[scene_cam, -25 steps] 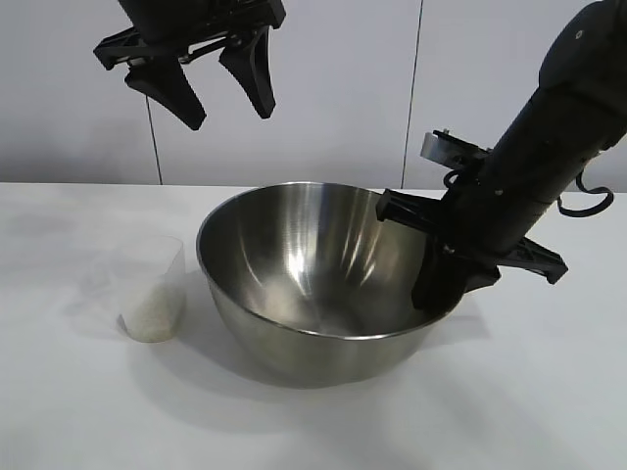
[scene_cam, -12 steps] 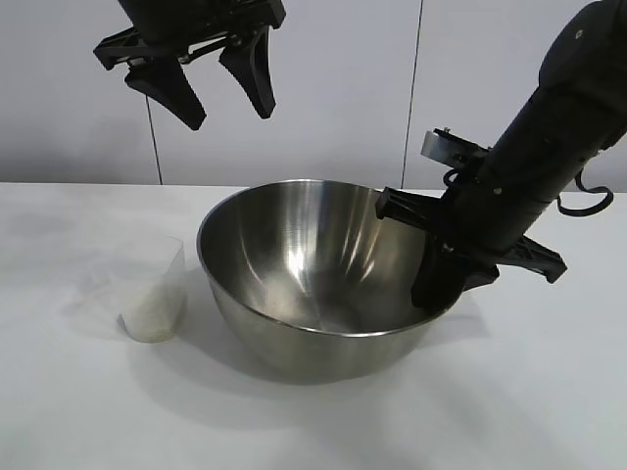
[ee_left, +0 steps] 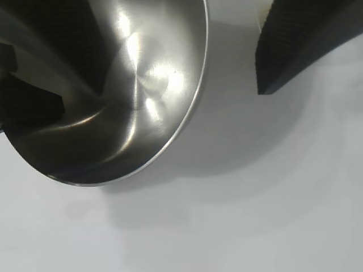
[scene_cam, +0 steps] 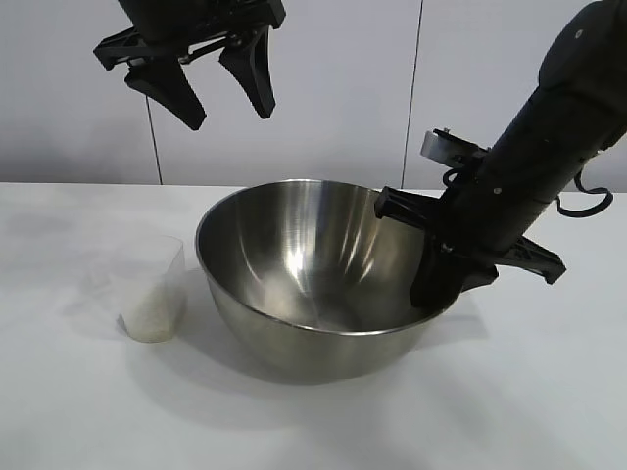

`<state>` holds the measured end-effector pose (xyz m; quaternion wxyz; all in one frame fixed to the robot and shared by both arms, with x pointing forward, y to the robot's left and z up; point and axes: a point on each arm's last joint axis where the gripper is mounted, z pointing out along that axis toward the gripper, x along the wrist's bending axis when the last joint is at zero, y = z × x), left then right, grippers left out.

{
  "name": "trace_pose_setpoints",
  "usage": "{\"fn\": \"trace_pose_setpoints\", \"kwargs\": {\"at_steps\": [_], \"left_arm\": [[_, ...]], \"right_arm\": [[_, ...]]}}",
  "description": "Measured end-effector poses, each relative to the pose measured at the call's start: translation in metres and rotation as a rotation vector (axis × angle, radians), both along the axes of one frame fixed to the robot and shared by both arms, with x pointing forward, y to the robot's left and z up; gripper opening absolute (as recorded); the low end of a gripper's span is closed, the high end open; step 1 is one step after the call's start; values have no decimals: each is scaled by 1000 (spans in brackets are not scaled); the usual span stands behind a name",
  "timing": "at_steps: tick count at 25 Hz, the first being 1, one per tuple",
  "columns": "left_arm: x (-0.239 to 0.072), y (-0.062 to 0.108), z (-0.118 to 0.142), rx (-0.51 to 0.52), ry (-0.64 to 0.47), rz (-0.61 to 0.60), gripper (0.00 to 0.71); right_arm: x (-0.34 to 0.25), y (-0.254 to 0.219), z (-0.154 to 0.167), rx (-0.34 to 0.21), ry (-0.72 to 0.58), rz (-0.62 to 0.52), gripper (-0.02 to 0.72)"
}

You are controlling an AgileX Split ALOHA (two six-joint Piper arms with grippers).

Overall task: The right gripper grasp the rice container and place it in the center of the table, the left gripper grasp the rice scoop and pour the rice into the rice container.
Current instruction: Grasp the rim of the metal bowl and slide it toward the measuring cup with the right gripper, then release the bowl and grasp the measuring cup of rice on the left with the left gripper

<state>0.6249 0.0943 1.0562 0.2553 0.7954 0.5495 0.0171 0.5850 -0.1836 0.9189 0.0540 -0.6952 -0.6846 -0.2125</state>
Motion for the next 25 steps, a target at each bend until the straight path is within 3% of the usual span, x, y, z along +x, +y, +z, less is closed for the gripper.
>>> {"fn": "trace_pose_setpoints", "kwargs": {"at_steps": [2, 5, 15, 22, 25], "left_arm": [[0, 0, 0, -2, 2, 5, 532], [0, 0, 0, 0, 0, 0, 532], [0, 0, 0, 0, 0, 0, 532], [0, 0, 0, -2, 2, 5, 532], [0, 0, 0, 0, 0, 0, 532]], "right_arm": [[0, 0, 0, 4, 3, -1, 382], [-1, 1, 0, 7, 11, -5, 437], [8, 3, 23, -23, 50, 83, 452], [21, -9, 48, -145, 71, 133, 452], [28, -20, 62, -158, 75, 121, 452]]}}
